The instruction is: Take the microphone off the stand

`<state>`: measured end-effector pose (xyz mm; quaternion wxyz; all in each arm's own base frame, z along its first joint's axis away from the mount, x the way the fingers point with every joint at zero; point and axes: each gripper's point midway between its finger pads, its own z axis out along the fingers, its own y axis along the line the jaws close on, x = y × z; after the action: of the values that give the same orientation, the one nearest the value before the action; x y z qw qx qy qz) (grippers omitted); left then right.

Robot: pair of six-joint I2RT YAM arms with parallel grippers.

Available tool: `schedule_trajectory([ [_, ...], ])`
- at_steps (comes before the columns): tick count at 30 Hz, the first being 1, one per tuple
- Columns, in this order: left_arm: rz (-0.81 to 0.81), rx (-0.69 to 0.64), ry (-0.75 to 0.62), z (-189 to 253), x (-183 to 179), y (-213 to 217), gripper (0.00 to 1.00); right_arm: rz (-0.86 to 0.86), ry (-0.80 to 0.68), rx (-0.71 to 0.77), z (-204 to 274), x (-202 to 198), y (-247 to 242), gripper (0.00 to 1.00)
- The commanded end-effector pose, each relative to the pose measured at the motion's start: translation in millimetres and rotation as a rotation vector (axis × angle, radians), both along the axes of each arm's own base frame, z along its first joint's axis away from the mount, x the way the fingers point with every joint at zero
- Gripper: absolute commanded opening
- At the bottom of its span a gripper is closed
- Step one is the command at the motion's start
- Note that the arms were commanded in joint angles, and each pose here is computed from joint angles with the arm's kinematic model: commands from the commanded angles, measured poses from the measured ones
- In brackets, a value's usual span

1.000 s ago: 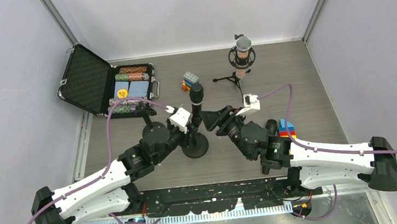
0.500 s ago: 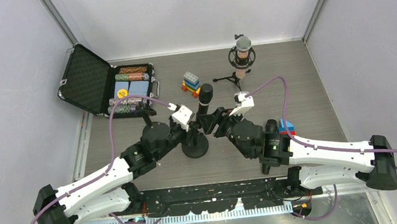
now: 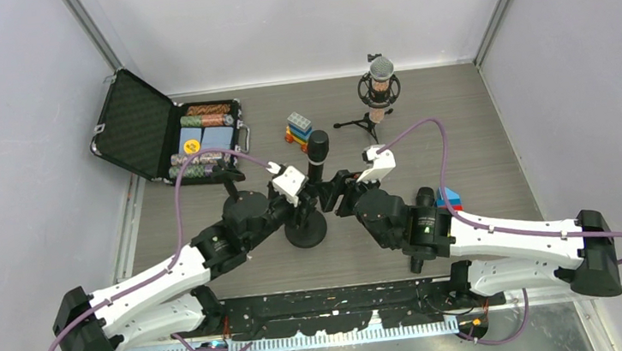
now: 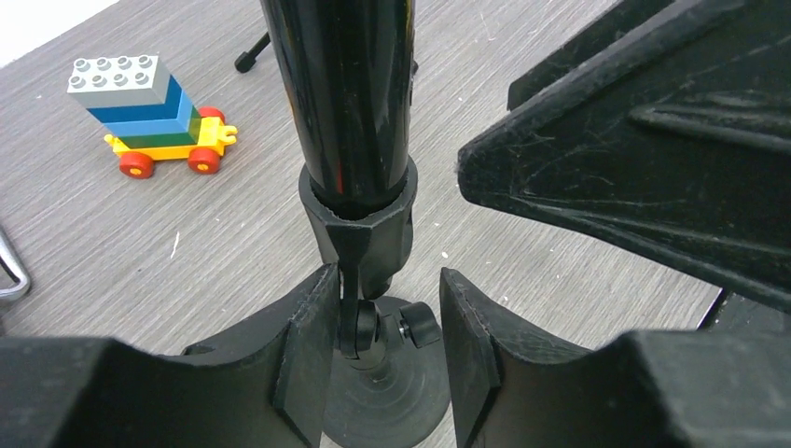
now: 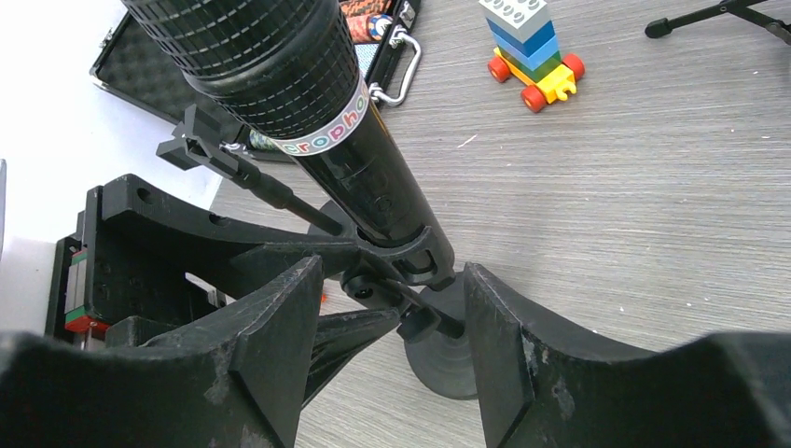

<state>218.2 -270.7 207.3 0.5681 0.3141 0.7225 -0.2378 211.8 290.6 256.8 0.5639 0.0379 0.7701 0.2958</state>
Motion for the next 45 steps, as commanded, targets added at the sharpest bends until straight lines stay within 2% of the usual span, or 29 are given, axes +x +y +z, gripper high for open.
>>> schedule_trajectory([
  [1, 0.008, 0.087, 0.056, -27, 0, 3, 0.44, -0.033, -0.031, 0.036, 21, 5, -3, 0.63],
  [4, 0.025, 0.096, 0.056, -27, 3, 4, 0.43, -0.036, -0.033, 0.042, 21, 5, -4, 0.63],
  [7, 0.052, 0.107, 0.054, -28, 4, 10, 0.53, -0.039, -0.035, 0.051, 22, 5, -6, 0.63],
  [13, 0.084, 0.097, 0.046, -27, 7, 16, 0.58, -0.047, -0.044, 0.086, 25, 5, -7, 0.63],
  [16, 0.104, 0.094, 0.049, -26, 9, 18, 0.68, -0.047, -0.046, 0.094, 25, 5, -7, 0.63],
  [22, 0.093, 0.03, 0.04, -10, 8, 12, 0.7, -0.057, -0.049, 0.095, 25, 6, -9, 0.63],
  [24, 0.089, 0.01, 0.029, -4, 8, 11, 0.65, -0.058, -0.05, 0.097, 26, 6, -9, 0.63],
  [29, 0.077, 0.007, 0.029, -6, 8, 7, 0.41, -0.057, -0.056, 0.095, 26, 6, -9, 0.63],
  [33, 0.044, 0.008, 0.041, -12, 4, 1, 0.27, -0.053, -0.082, 0.058, 29, 8, -8, 0.62],
  [37, -0.045, -0.024, 0.04, -10, -9, -6, 0.21, -0.031, -0.098, -0.031, 20, 11, -3, 0.65],
  [45, -0.261, -0.055, 0.031, 1, -40, -24, 0.11, -0.066, -0.146, -0.02, 16, 17, -4, 0.68],
])
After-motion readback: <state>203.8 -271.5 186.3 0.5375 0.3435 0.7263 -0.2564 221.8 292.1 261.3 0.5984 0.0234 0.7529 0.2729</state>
